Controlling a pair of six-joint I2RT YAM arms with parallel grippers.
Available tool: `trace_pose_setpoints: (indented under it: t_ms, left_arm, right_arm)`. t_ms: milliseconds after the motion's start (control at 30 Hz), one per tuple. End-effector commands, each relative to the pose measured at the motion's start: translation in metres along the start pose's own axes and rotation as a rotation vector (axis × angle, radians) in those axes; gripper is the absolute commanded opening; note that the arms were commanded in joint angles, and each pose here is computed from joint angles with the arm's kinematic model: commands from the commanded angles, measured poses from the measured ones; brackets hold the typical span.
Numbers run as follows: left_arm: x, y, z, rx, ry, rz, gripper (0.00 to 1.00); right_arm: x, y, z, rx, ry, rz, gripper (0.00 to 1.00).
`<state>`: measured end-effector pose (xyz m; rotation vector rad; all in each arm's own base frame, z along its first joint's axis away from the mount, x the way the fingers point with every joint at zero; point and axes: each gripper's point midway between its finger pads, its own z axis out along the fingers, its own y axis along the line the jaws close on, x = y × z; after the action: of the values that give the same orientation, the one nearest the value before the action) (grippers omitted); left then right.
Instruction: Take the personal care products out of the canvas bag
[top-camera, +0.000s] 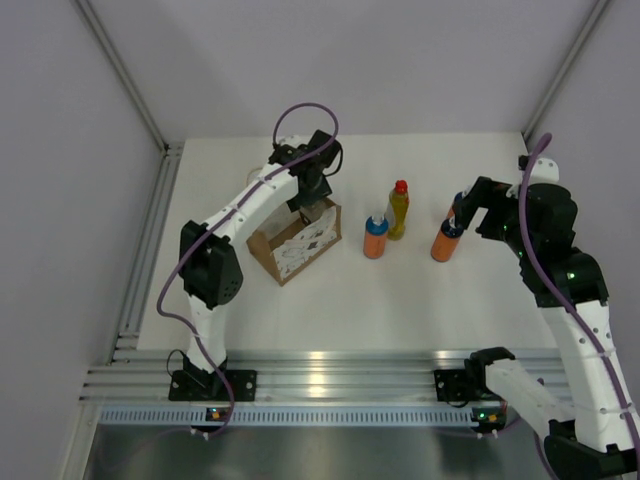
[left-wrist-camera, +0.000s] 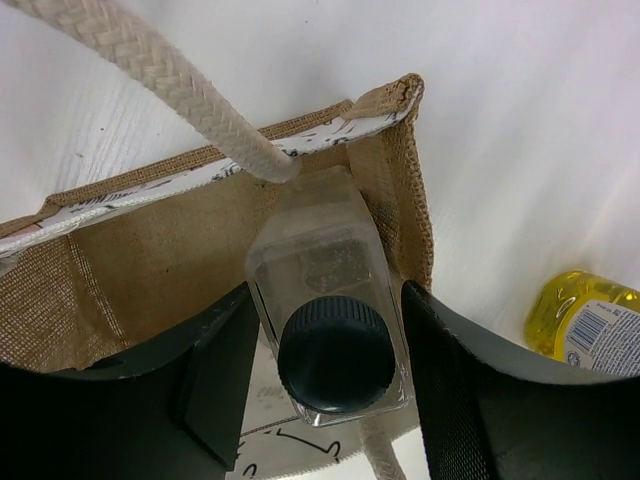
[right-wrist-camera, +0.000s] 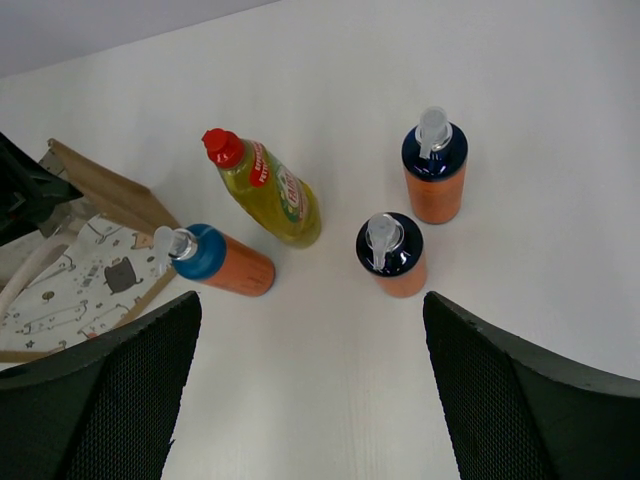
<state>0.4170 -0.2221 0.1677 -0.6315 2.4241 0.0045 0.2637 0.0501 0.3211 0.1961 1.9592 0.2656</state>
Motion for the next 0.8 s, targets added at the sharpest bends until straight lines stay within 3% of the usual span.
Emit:
trace_pose_setpoints:
  t_ms: [0,267,767]
  left_arm:
    - [0.002,0.002,0.005,-0.013,0.009,-0.007,0.63]
    - [-0.014,-0.008,-0.012,0.037,-0.026,-0.007,0.63]
    - [0.014,-0.006,0.022,-0.013,0.040,0.013,0.59]
  right_arm:
    - [-0.019,0.007,-0.010,-0.028,-0.049,-0.020,0.89]
    - [-0.022,0.009,-0.010,-0.034,-0.050,-0.026,0.89]
    - [-0.023,0.010,-0.015,-0.047,-0.061,-0.025,0.89]
